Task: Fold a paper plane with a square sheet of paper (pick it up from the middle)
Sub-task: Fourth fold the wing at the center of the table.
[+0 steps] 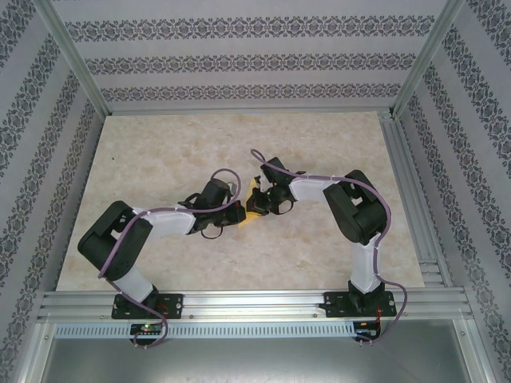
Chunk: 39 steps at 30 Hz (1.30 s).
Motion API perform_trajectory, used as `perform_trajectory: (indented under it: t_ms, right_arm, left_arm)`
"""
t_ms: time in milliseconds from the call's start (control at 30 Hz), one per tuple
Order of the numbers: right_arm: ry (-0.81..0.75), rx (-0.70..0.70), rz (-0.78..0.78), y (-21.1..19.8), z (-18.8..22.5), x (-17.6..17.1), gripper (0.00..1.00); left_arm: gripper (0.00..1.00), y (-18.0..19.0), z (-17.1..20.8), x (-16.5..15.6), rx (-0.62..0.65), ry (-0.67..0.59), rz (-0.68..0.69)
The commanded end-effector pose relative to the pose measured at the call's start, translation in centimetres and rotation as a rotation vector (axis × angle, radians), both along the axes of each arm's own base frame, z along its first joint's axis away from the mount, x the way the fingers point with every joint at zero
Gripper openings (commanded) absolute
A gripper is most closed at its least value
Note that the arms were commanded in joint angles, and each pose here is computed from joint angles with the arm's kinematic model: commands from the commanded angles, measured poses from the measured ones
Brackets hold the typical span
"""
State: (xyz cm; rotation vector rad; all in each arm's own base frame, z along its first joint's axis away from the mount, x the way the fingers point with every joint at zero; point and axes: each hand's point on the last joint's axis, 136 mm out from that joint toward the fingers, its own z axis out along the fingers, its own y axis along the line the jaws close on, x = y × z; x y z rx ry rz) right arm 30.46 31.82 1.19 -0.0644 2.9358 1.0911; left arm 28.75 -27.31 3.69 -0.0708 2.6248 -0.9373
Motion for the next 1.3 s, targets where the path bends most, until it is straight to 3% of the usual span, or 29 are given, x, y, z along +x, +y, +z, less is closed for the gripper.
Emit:
perform_trajectory:
  t_ms: [0,367,733,867,1133,1267]
  right_arm:
    - [0.049,-0.135,-0.035,-2.3,-3.7,-0.6,0.08]
    - [0.058,-0.163,-0.050,-3.1,-4.1,-0.6,0.08]
    - [0.065,-0.176,-0.051,-3.3,-4.5,-0.7,0.08]
    - [0.064,-0.176,-0.053,-3.3,-4.4,-0.7,0.08]
    - [0.060,-0.164,-0.058,-3.1,-4.3,-0.4,0.08]
    - [0.065,-0.158,-0.060,-3.1,-4.4,-0.4,0.08]
  left_arm:
    - [0.05,-1.0,-0.1,0.9,-0.036,0.004,0.004]
    - [0.04,2.2,-3.4,-2.9,0.091,0.140,0.009]
    - [0.04,3.3,-4.0,-7.0,0.137,0.216,-0.123]
    - [0.04,3.2,-2.1,-5.9,0.145,0.151,-0.122]
    - [0.04,1.6,2.7,-0.6,0.000,-0.079,0.049]
    - [0.04,-0.2,3.0,0.9,-0.079,-0.107,0.054]
